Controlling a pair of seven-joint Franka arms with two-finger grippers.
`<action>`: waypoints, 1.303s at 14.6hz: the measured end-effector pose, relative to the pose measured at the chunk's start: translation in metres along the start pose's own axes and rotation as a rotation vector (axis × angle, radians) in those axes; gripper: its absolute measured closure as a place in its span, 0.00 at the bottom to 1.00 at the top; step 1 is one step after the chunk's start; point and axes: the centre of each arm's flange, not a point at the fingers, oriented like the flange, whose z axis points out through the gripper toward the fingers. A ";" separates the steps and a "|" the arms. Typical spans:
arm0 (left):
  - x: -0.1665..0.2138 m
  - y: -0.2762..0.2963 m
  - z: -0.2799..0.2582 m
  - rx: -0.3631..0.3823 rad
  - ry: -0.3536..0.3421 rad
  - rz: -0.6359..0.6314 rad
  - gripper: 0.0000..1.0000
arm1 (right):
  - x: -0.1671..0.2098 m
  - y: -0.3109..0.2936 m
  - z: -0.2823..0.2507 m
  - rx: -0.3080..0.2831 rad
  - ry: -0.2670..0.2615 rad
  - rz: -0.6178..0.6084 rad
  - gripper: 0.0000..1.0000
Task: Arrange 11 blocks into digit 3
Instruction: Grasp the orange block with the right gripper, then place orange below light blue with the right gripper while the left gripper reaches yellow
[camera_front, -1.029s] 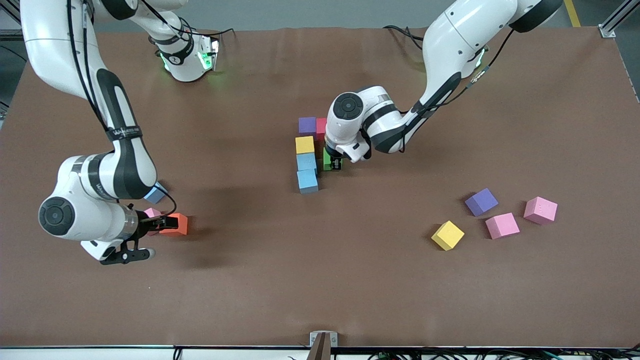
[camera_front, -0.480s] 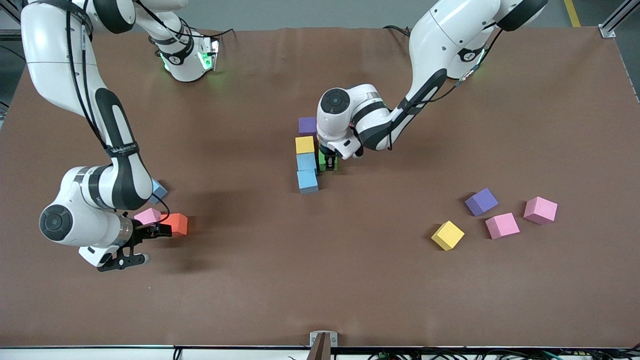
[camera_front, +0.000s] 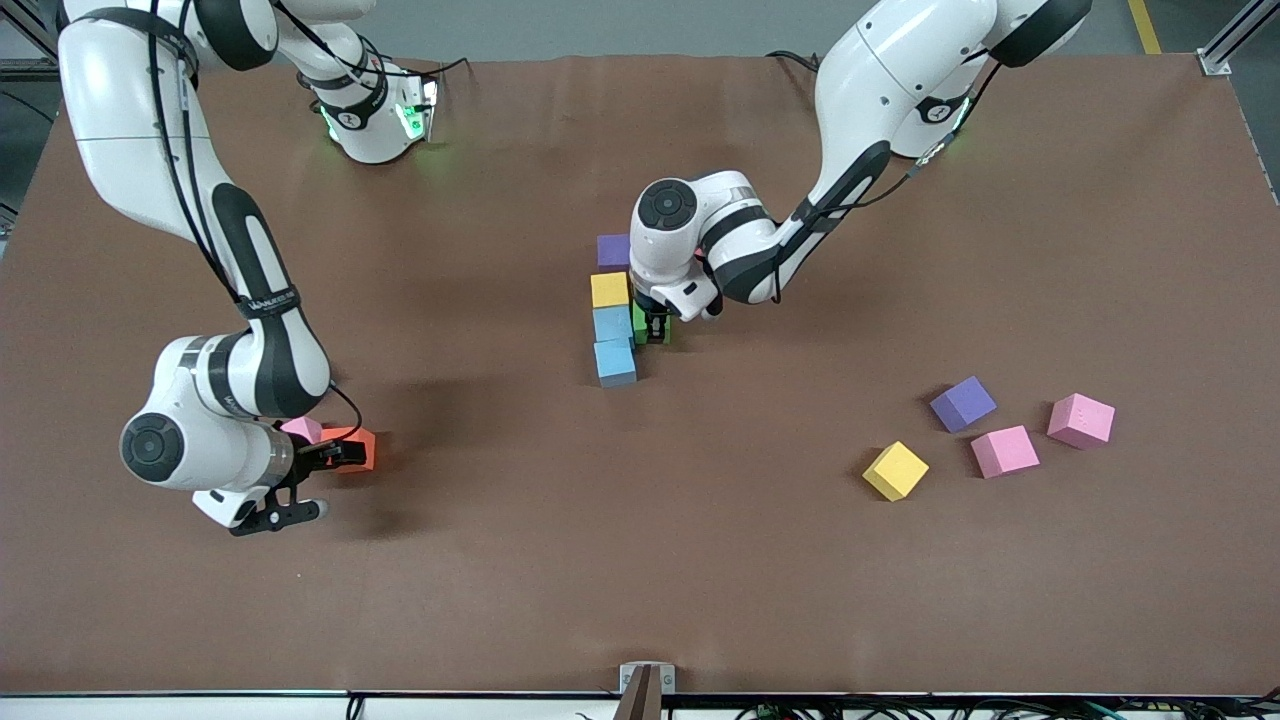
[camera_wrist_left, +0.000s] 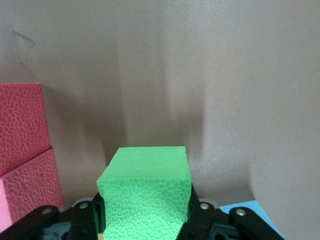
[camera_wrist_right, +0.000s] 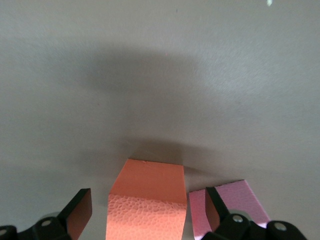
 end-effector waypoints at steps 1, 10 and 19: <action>0.000 0.001 0.000 0.000 0.000 -0.001 0.43 | -0.003 0.000 0.008 -0.002 0.002 0.001 0.00; 0.001 0.007 0.000 -0.006 -0.002 -0.011 0.43 | -0.019 -0.007 0.036 0.005 -0.047 -0.004 0.06; 0.001 0.011 0.000 -0.008 -0.006 -0.015 0.43 | -0.011 -0.043 0.013 0.010 -0.075 -0.057 0.43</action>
